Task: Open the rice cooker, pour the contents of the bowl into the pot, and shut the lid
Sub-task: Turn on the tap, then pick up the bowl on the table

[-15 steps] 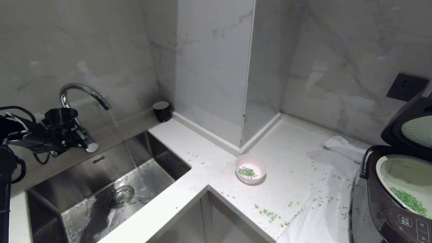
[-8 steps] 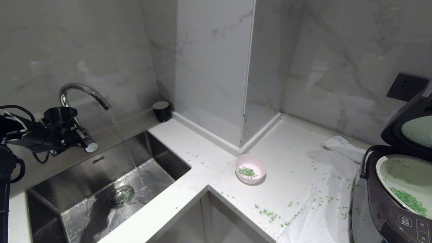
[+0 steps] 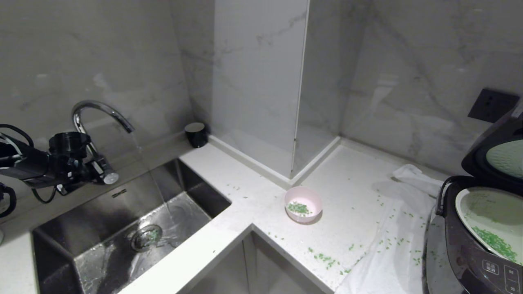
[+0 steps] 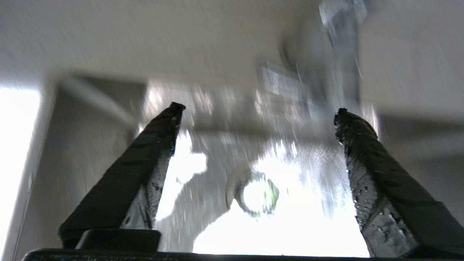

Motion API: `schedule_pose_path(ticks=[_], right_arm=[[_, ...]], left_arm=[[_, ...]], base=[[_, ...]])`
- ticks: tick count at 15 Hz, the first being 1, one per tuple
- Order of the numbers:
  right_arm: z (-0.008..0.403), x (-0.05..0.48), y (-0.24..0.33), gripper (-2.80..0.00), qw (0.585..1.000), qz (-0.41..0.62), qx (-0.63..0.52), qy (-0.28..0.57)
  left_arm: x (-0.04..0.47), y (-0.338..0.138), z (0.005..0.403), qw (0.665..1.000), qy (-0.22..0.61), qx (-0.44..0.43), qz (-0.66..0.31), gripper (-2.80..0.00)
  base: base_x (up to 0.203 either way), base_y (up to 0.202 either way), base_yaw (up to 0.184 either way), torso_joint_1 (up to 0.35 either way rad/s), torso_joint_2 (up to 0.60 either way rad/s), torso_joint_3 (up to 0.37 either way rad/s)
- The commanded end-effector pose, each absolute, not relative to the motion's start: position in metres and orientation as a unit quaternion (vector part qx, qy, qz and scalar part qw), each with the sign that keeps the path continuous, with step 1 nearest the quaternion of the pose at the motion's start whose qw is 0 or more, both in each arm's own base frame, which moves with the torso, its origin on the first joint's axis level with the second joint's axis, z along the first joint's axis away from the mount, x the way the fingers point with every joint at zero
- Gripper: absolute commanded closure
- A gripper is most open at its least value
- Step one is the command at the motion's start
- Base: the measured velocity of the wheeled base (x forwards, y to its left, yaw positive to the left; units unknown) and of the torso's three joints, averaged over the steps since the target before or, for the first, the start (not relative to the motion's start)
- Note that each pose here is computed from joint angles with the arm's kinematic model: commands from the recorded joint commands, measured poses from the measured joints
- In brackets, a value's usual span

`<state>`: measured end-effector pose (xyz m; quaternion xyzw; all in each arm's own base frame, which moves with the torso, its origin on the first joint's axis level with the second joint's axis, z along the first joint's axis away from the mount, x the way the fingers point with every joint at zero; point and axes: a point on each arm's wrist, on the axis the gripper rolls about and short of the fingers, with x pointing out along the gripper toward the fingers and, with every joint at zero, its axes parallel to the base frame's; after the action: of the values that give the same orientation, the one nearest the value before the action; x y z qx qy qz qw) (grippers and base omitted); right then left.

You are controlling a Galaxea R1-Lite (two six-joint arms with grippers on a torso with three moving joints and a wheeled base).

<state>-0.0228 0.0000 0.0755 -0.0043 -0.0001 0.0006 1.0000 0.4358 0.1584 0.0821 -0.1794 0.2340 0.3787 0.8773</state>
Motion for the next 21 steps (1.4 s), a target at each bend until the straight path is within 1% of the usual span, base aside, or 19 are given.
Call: schedule_pose_path(ticks=[1, 3, 6, 9, 10, 11, 13, 15, 16, 21], right_arm=[[0.075, -0.023, 0.0, 0.0, 1.0, 0.001, -0.005, 0.002], [0.075, -0.023, 0.0, 0.0, 1.0, 0.001, -0.005, 0.001], [0.075, -0.023, 0.0, 0.0, 1.0, 0.001, -0.005, 0.001], [0.075, -0.023, 0.0, 0.0, 1.0, 0.001, -0.005, 0.001], [0.075, -0.023, 0.0, 0.0, 1.0, 0.001, -0.005, 0.002], [0.075, -0.023, 0.0, 0.0, 1.0, 0.001, -0.005, 0.002], [0.075, -0.023, 0.0, 0.0, 1.0, 0.001, -0.005, 0.001], [0.075, -0.023, 0.0, 0.0, 1.0, 0.001, -0.004, 0.001], [0.075, -0.023, 0.0, 0.0, 1.0, 0.001, -0.005, 0.001], [0.075, -0.023, 0.0, 0.0, 1.0, 0.001, -0.005, 0.002]], left_arm=[[0.407, 0.143, 0.103, 0.886, 0.247, -0.192, 0.341, -2.8], [0.388, 0.13, 0.115, 0.895, 0.259, -0.204, 0.301, -2.8], [0.367, 0.108, 0.128, 0.903, 0.268, -0.204, 0.268, -2.8], [0.336, 0.082, 0.142, 0.915, 0.281, -0.208, 0.203, -2.8], [0.326, 0.073, 0.142, 0.919, 0.287, -0.202, 0.182, -2.8], [0.318, 0.066, 0.139, 0.926, 0.282, -0.191, 0.161, -2.8], [0.306, 0.052, 0.131, 0.953, 0.244, -0.137, 0.117, -2.8], [0.293, 0.036, 0.123, 0.97, 0.211, -0.093, 0.081, -2.8], [0.287, 0.027, 0.124, 0.974, 0.199, -0.083, 0.065, 0.0], [0.269, -0.003, 0.146, 0.983, 0.171, -0.07, 0.01, 0.0]], base=[[0.0, 0.0, 0.0, 0.0, 0.0, 0.0], [0.0, 0.0, 0.0, 0.0, 0.0, 0.0], [0.0, 0.0, 0.0, 0.0, 0.0, 0.0], [0.0, 0.0, 0.0, 0.0, 0.0, 0.0], [0.0, 0.0, 0.0, 0.0, 0.0, 0.0], [0.0, 0.0, 0.0, 0.0, 0.0, 0.0], [0.0, 0.0, 0.0, 0.0, 0.0, 0.0], [0.0, 0.0, 0.0, 0.0, 0.0, 0.0], [0.0, 0.0, 0.0, 0.0, 0.0, 0.0], [0.0, 0.0, 0.0, 0.0, 0.0, 0.0]])
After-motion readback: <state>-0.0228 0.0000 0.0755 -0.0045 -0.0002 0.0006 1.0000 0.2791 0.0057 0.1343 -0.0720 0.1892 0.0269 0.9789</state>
